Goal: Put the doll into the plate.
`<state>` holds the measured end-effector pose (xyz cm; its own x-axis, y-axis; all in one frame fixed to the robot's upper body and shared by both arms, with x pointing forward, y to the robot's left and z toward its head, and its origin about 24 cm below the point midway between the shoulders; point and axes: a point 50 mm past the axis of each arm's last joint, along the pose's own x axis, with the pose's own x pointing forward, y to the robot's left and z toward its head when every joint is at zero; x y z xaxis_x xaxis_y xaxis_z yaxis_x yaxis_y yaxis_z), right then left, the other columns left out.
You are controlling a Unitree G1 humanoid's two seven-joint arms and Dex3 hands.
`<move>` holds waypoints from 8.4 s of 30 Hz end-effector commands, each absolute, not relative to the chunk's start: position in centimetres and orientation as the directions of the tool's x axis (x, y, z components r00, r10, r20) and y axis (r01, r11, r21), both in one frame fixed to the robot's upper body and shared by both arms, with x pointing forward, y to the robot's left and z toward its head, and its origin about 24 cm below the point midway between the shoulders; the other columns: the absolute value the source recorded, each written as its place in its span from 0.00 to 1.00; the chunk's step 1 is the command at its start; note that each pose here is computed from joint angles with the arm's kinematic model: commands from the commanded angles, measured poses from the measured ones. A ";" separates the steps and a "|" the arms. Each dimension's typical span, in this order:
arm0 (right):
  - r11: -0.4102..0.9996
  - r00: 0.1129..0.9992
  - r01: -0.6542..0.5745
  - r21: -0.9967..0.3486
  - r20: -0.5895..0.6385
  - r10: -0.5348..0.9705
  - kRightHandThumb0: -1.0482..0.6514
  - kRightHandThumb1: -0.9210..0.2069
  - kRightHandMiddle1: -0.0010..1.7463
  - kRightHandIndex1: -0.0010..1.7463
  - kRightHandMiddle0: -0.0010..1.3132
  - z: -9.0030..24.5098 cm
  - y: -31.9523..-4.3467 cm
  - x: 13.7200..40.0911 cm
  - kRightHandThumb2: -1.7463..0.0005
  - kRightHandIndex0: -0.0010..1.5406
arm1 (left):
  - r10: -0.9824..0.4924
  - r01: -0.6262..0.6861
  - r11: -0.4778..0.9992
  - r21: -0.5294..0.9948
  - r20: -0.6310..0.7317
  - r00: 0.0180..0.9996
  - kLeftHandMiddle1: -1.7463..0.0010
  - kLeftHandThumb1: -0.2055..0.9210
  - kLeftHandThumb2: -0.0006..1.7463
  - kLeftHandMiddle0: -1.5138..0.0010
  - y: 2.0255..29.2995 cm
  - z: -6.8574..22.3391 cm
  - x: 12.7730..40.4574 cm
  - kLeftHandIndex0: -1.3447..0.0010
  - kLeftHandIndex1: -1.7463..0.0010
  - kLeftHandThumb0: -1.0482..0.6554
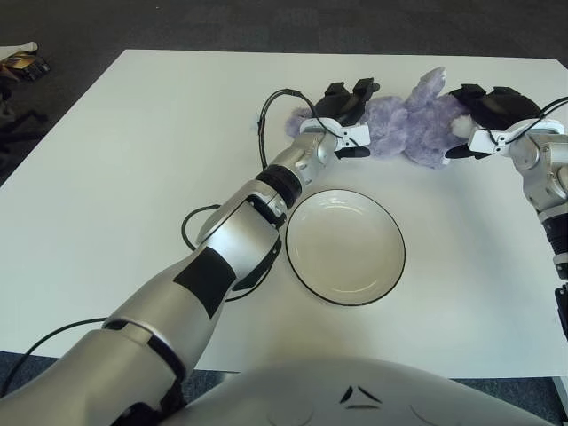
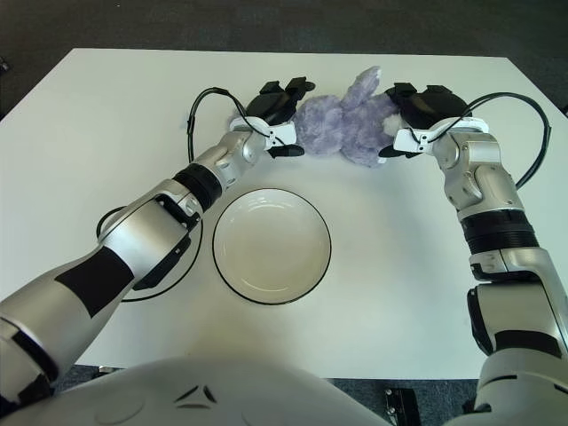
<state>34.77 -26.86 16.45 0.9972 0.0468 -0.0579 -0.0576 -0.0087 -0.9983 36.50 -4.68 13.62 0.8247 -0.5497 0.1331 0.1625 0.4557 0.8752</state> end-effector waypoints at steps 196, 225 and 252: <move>0.276 0.973 0.232 -0.933 0.228 -0.045 0.61 0.59 0.75 0.89 0.67 17.7 -24.3 29.9 0.32 0.36 | -0.629 0.505 0.416 0.756 -0.162 0.760 0.00 0.33 0.86 0.52 -8.4 11.3 34.2 0.68 0.00 0.93; 0.308 0.972 0.231 -0.923 0.230 -0.040 0.61 0.56 0.76 0.83 0.66 17.5 -24.2 29.8 0.36 0.38 | -0.663 0.439 0.375 0.816 -0.095 0.742 0.00 0.32 0.86 0.51 -8.1 11.0 34.1 0.45 0.00 0.93; 0.408 0.939 0.320 -0.855 0.343 -0.017 0.62 0.63 0.82 0.88 0.49 18.0 -23.7 30.1 0.27 0.52 | -0.643 0.364 0.524 0.770 0.077 0.762 0.00 0.30 0.88 0.50 -3.7 13.7 36.8 0.35 0.00 0.94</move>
<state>29.94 -23.87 17.28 0.9517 -0.0050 0.3070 0.2858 0.3800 -0.8797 36.78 -3.37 12.37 0.7894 -0.6133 0.0273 0.3735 0.5152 0.7714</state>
